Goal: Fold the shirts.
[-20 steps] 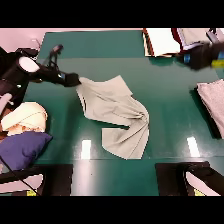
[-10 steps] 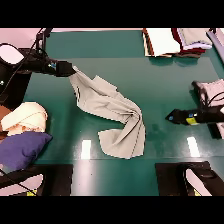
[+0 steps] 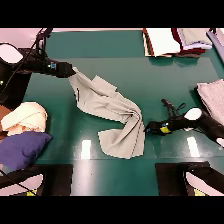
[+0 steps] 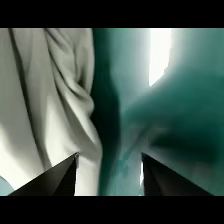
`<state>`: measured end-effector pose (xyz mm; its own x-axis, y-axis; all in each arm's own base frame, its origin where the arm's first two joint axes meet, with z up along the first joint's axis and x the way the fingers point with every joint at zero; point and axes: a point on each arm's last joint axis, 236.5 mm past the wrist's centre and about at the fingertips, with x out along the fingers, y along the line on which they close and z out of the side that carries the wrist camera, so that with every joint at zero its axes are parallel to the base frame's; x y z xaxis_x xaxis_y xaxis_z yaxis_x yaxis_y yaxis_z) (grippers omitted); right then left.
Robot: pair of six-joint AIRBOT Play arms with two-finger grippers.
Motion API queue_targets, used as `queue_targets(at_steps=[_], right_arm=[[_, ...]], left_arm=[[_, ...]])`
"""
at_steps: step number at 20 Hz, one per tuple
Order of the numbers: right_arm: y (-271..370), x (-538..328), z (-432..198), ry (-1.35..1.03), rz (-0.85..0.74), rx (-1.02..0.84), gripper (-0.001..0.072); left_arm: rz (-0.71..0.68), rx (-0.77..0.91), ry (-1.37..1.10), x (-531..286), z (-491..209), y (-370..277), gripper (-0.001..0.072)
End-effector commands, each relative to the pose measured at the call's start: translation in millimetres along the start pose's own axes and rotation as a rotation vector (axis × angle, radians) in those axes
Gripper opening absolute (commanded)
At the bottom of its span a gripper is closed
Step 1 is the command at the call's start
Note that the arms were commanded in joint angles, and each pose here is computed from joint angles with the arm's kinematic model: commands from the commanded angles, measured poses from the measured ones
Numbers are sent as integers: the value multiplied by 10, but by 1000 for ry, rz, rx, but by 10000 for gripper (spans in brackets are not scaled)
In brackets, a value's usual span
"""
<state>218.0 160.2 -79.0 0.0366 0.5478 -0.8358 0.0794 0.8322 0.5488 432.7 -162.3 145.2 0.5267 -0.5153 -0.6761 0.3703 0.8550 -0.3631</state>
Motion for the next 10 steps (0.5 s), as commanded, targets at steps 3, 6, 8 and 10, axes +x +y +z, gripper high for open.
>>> queue_targets(at_steps=[3, 6, 8, 10], right_arm=[[261, 271, 16, 0, 10, -103, 34], [603, -195, 381, -159, 15, -264, 13], [853, -870, 691, -332, -18, -353, 13], [1111, -1810, 876, -546, -55, -440, 12]], left_arm=[[-7, 3, 14, -29, -32, -31, 25], [6, 39, -56, -283, 158, -124, 24], [34, 112, -164, -725, 459, -286, 24], [60, 203, -327, -1418, 797, -575, 24]])
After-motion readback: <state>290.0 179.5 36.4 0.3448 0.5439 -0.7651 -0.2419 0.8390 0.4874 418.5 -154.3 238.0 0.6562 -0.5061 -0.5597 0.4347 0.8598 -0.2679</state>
